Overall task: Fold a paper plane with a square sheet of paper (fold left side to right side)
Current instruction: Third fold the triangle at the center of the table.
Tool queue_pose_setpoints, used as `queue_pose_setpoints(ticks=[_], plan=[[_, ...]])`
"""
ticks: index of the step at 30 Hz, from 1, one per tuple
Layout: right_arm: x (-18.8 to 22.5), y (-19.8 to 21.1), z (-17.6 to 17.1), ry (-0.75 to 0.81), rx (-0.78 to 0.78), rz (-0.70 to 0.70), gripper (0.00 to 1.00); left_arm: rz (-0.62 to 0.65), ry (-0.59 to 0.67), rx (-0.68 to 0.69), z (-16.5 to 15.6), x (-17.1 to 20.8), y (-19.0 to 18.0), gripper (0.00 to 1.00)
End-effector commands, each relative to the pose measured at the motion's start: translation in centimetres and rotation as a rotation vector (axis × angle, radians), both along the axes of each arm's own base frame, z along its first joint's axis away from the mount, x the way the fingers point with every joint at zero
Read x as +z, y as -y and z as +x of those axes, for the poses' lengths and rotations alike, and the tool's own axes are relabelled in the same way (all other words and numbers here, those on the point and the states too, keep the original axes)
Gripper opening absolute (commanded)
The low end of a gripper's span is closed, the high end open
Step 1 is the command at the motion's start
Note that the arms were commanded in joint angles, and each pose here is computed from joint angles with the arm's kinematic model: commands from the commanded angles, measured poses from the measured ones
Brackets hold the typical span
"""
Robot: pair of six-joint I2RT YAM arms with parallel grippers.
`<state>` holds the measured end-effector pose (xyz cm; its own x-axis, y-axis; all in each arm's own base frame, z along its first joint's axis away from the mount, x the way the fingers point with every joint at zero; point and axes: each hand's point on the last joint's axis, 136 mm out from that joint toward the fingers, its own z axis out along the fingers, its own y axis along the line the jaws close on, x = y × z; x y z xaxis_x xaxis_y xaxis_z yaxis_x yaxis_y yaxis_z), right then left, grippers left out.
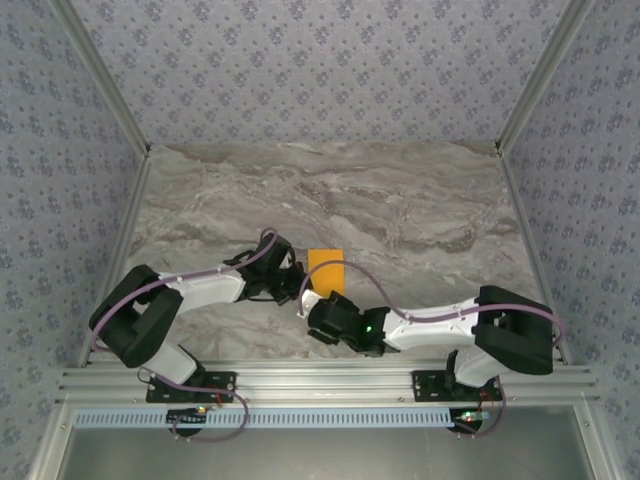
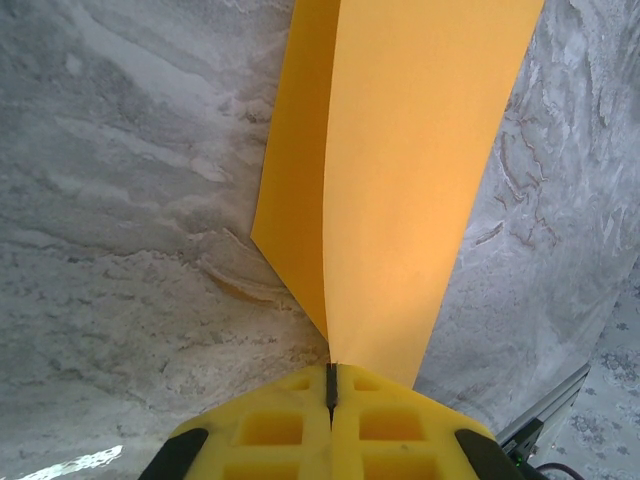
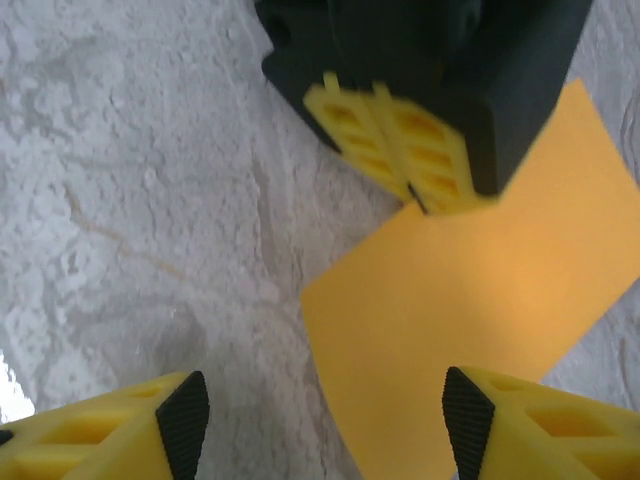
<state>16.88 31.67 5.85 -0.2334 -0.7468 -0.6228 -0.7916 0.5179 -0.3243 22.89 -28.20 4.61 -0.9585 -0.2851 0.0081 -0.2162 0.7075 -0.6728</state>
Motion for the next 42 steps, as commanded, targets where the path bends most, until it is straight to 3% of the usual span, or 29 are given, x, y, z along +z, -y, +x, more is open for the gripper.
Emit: queue_pose_setpoints(ticks=[1, 8, 20, 23, 26, 32, 35, 42], plan=[[1.1, -1.2, 1.3, 0.047, 0.008, 0.014, 0.64, -0.03, 0.001, -0.012, 0.2, 1.2, 0.9, 0.0], [0.9, -2.4, 1.8, 0.031, 0.03, 0.016, 0.5, -0.031, 0.003, -0.014, 0.2, 1.3, 0.9, 0.0], [-0.2, -2.0, 0.9, -0.074, 0.064, 0.02, 0.01, -0.006, 0.03, -0.022, 0.4, 1.6, 0.4, 0.03], [-0.3, -1.8, 0.8, -0.116, 0.066, 0.041, 0.0, 0.003, 0.041, -0.021, 0.6, 1.9, -0.3, 0.09], [-0.5, -1.7, 0.7, -0.164, 0.069, 0.064, 0.0, 0.016, 0.054, -0.014, 0.8, 2.2, -1.6, 0.26], [-0.6, -1.6, 0.9, -0.221, 0.061, 0.095, 0.0, 0.025, 0.112, -0.001, 1.6, 4.2, -4.3, 0.47], [-0.6, -1.5, 1.0, -0.242, 0.063, 0.105, 0.0, 0.023, 0.156, -0.009, 2.2, 5.4, -4.8, 0.46], [-0.7, -1.2, 1.3, -0.304, 0.041, 0.14, 0.0, -0.033, 0.21, -0.136, 5.2, 6.6, -1.4, 0.25]])
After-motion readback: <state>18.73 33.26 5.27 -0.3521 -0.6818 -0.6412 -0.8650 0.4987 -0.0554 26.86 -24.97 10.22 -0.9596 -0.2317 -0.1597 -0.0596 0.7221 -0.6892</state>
